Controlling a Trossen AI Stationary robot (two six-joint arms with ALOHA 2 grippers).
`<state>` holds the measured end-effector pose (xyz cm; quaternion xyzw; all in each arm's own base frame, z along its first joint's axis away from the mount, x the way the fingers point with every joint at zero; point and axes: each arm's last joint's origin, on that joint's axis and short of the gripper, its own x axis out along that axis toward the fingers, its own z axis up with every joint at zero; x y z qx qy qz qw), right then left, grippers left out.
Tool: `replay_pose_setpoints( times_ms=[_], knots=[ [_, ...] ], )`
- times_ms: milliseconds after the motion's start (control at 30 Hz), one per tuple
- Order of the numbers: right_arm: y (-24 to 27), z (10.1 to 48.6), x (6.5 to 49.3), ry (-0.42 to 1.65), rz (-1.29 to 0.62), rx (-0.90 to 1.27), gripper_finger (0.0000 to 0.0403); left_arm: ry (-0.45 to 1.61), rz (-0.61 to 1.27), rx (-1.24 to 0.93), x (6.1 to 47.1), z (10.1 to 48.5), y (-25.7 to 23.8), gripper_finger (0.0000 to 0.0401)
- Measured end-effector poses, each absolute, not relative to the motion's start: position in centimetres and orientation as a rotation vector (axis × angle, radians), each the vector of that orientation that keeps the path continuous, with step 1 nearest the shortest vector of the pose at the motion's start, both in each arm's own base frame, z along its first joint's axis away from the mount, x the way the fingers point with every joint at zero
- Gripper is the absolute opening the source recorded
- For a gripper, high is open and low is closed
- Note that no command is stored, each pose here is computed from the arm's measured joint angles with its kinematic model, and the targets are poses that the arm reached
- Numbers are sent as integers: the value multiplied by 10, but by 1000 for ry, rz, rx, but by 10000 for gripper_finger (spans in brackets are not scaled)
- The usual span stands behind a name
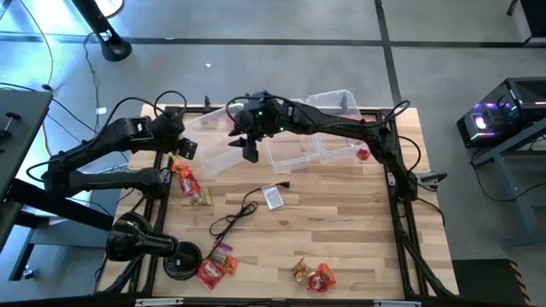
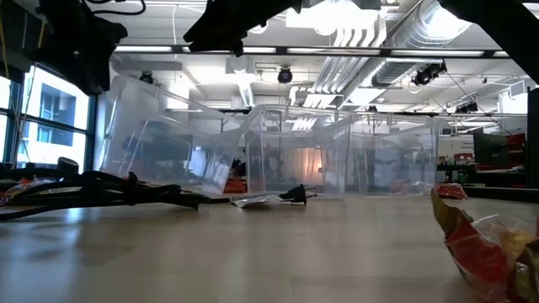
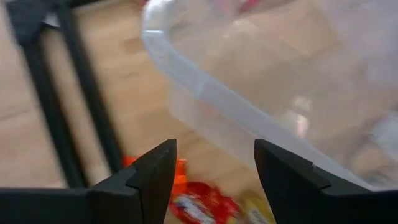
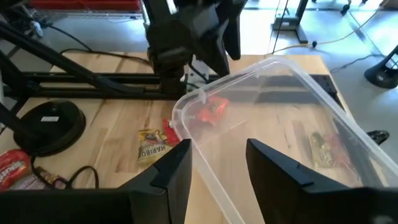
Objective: Sort candy
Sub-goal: Move the top left and bottom right transparent bins to the top center
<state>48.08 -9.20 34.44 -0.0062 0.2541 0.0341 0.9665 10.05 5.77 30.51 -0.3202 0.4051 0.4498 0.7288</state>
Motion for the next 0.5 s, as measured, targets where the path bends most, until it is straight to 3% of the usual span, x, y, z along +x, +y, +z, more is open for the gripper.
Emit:
replay_pose_setpoints(
  times_ms=[200,433,500],
  knots=[
    [-90,352,470,561,73,-8,147,911,759,-886,100,322,49,211],
    [-102,353,463,586,44,11,147,700,942,-722,99,353,56,211],
    [-105,353,463,589,37,14,147,723,1025,-629,104,351,63,206]
  ],
)
